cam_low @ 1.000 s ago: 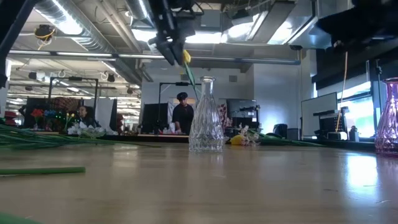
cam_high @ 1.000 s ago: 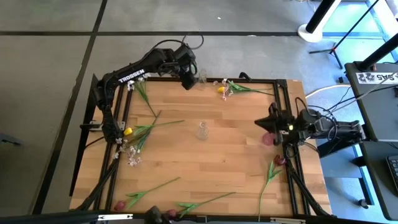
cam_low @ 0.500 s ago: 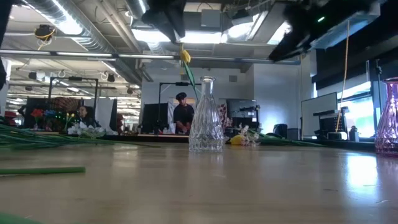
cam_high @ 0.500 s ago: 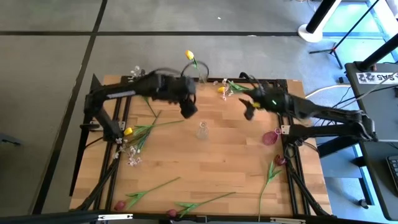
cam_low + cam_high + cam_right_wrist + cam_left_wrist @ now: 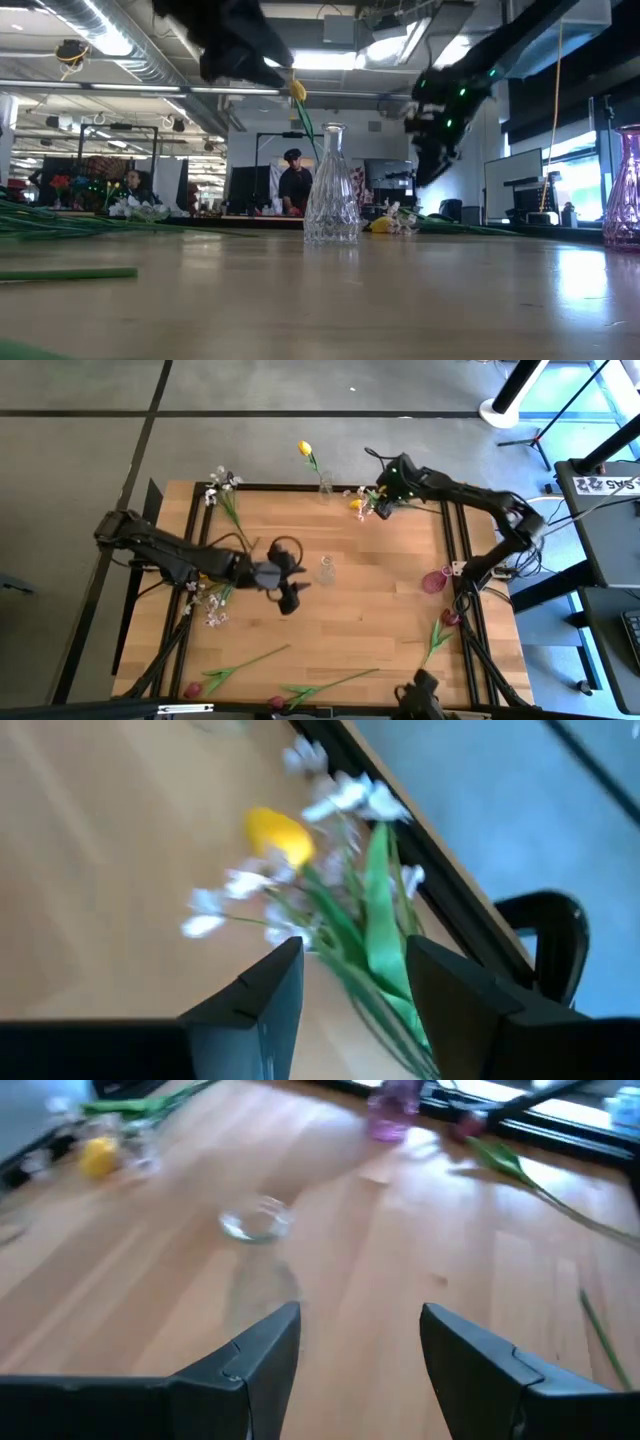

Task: Sort flowers into vase by color
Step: Put the top yellow flower into the top vase

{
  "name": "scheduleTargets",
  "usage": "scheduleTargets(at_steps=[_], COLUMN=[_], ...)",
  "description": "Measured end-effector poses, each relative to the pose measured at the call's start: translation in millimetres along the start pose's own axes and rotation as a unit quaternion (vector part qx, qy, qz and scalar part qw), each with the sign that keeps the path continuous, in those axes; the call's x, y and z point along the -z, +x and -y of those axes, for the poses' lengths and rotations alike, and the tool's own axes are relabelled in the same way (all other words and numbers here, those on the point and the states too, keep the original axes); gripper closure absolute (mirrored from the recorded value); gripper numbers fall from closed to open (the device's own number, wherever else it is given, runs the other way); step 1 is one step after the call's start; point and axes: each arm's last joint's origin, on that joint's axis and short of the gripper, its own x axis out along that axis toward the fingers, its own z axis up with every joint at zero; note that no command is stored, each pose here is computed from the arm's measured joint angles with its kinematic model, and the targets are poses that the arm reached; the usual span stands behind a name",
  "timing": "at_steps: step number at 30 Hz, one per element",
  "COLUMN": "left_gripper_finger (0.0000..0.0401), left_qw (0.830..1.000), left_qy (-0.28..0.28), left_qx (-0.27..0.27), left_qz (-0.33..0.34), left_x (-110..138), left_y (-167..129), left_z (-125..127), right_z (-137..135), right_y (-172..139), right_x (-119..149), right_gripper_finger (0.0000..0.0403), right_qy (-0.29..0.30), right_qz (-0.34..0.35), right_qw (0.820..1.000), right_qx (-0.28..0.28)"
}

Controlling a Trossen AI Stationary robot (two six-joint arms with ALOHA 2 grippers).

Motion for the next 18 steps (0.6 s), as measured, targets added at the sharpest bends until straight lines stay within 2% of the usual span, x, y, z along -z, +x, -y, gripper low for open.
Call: scheduleTargets(at_steps=[4,7,11,18], left_gripper_finger=[0.0200,0.0200,0.0200,0.0200], left_qw=[0.998,0.997,0.995,0.994], left_qy=[-0.014,-0.017,-0.021,-0.016], left_qx=[0.036,0.041,0.047,0.033], left_qz=[0.050,0.063,0.083,0.099], left_x=[22.9,38.9,47.6,53.5], left_y=[5.3,5.6,2.2,-3.2], left_z=[5.5,6.1,10.4,17.0], right_z=[15.5,21.2,29.5,32.3], right_y=[25.4,36.5,50.8,68.4], right_x=[-0.1,2.0,4.6,10.6], right_gripper_finger=[0.0223,0.0223,0.0223,0.0230], right_qy=[0.011,0.011,0.012,0.016], right_qz=[-0.045,-0.078,-0.095,-0.125], right_qw=[0.999,0.997,0.995,0.992], right_qx=[-0.007,-0.018,-0.004,-0.014])
